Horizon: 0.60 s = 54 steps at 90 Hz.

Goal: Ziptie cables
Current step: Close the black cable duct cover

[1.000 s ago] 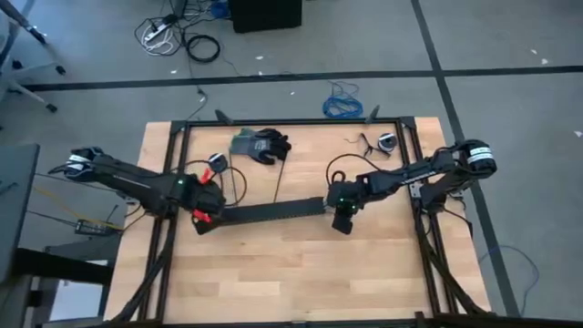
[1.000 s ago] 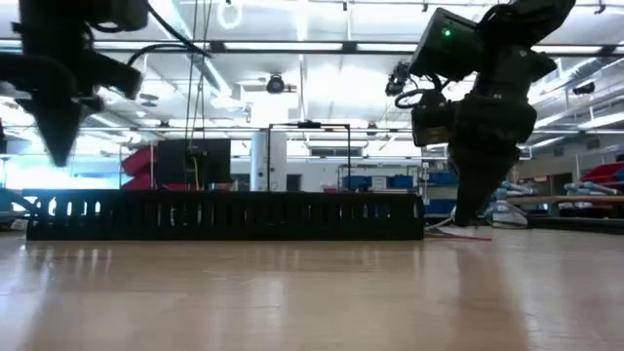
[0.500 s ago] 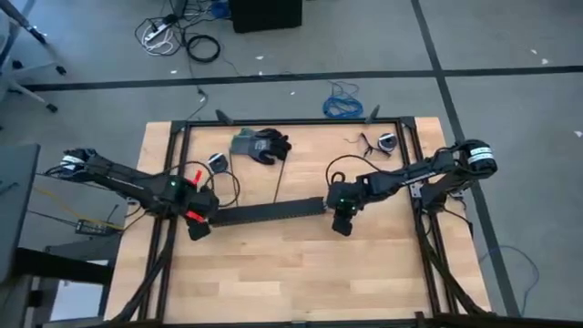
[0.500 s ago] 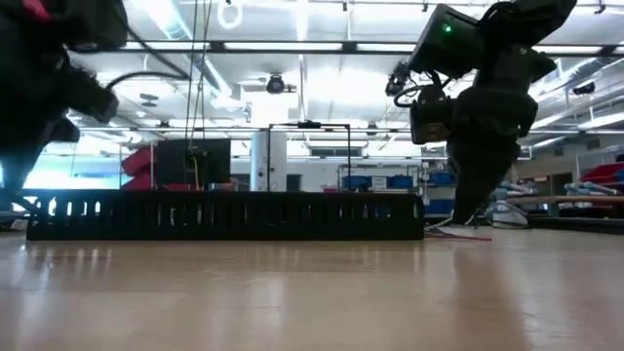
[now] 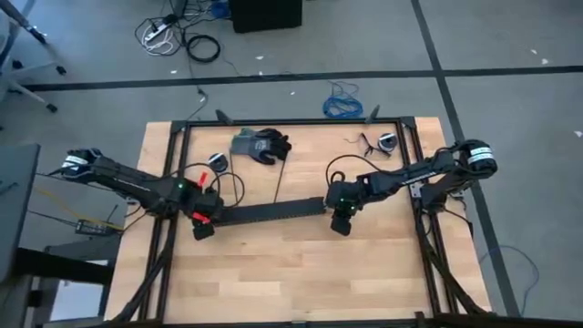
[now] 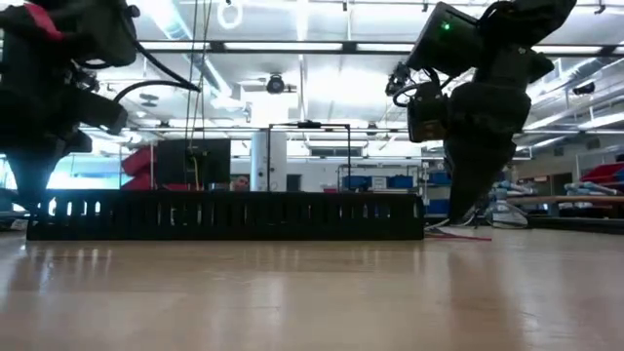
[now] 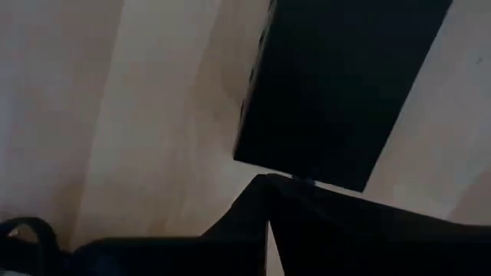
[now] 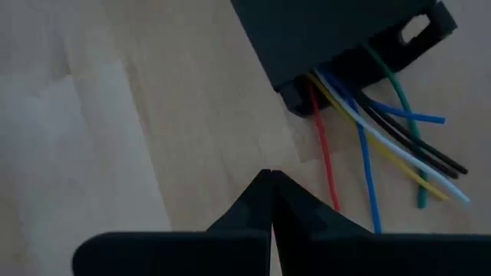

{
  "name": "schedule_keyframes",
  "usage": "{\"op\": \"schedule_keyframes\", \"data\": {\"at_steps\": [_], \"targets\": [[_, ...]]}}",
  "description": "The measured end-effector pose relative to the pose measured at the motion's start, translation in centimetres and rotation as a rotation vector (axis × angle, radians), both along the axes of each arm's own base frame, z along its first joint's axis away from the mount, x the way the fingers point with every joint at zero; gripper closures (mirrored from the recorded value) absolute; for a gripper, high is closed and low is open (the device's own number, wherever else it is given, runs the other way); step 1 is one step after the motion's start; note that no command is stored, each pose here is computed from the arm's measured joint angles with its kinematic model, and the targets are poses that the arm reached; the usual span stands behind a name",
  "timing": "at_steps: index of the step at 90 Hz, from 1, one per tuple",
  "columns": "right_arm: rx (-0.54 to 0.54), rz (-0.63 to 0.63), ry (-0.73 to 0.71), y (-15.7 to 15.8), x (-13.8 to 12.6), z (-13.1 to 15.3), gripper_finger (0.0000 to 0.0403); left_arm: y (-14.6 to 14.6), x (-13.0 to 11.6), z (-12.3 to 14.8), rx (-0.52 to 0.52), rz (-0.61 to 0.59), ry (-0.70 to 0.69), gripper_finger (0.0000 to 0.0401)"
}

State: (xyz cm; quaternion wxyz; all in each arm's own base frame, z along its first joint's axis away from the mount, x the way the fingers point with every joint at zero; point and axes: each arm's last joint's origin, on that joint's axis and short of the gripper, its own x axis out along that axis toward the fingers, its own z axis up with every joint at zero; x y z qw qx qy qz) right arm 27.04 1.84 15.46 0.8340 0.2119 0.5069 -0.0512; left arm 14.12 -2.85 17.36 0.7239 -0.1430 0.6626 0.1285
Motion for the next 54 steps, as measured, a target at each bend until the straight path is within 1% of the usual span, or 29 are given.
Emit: {"op": "schedule_keyframes", "data": {"at_steps": [14, 36, 44, 54], "targets": [[-0.006, 0.004, -0.006, -0.1, 0.0, 0.0, 0.0402, 0.3, 0.3, -0.1, 0.001, -0.004, -0.01, 0.0401], [0.0, 0.018, 0.036, -0.9, 1.1, -2.4, 0.0402, 0.4, 0.4, -0.1, 0.005, -0.001, -0.013, 0.0401], [-0.008, 0.024, 0.043, -1.0, 1.1, -2.6, 0.0402, 0.4, 0.4, -0.1, 0.005, -0.003, -0.011, 0.0401], [-0.036, 0.022, 0.031, -1.1, 1.0, -2.3, 0.0402, 0.4, 0.4, -0.1, 0.005, -0.002, -0.011, 0.0401]]}}
